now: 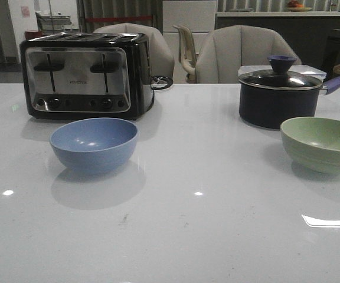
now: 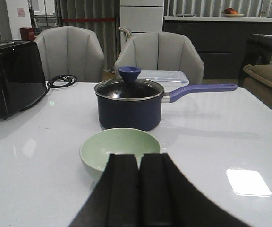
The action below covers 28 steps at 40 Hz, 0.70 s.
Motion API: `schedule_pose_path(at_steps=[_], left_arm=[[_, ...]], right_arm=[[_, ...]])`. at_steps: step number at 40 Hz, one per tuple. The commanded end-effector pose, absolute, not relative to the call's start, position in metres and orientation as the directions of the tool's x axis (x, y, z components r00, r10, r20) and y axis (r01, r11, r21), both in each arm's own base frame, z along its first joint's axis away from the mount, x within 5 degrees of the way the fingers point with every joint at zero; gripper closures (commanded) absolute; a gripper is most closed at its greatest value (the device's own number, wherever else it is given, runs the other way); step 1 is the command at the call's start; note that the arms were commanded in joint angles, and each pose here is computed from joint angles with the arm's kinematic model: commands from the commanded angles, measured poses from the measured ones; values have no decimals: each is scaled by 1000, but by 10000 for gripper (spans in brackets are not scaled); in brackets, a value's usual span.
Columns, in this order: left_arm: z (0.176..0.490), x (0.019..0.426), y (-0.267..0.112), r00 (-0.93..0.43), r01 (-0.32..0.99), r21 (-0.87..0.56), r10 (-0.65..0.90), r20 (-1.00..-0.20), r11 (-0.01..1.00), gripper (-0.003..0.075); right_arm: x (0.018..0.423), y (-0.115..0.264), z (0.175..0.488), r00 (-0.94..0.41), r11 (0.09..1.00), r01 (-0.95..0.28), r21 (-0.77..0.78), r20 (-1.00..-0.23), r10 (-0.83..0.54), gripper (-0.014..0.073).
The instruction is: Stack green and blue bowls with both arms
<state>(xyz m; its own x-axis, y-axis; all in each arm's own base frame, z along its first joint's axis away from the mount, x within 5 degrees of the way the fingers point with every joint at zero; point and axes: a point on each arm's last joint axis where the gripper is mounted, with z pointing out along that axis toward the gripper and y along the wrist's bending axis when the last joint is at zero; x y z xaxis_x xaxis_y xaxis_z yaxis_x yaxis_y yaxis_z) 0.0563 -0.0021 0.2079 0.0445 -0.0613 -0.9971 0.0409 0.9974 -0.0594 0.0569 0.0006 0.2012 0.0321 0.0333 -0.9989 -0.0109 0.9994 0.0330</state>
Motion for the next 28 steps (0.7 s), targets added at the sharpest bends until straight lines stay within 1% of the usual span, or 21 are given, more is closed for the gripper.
schedule_pose_path(at_steps=[1,24,28], left_arm=[[211,55,-2,134,48,-70,-76,-988,996,619],[211,55,-2,134,48,-70,-76,-988,996,619],[211,55,-2,136,49,-70,-76,-988,996,619]], right_arm=[[54,0,211,148,999,-9,33,-988,34,561],[54,0,211,148,999,-9,33,-988,34,561],[54,0,214,175,999,-10,33,-984,34,561]])
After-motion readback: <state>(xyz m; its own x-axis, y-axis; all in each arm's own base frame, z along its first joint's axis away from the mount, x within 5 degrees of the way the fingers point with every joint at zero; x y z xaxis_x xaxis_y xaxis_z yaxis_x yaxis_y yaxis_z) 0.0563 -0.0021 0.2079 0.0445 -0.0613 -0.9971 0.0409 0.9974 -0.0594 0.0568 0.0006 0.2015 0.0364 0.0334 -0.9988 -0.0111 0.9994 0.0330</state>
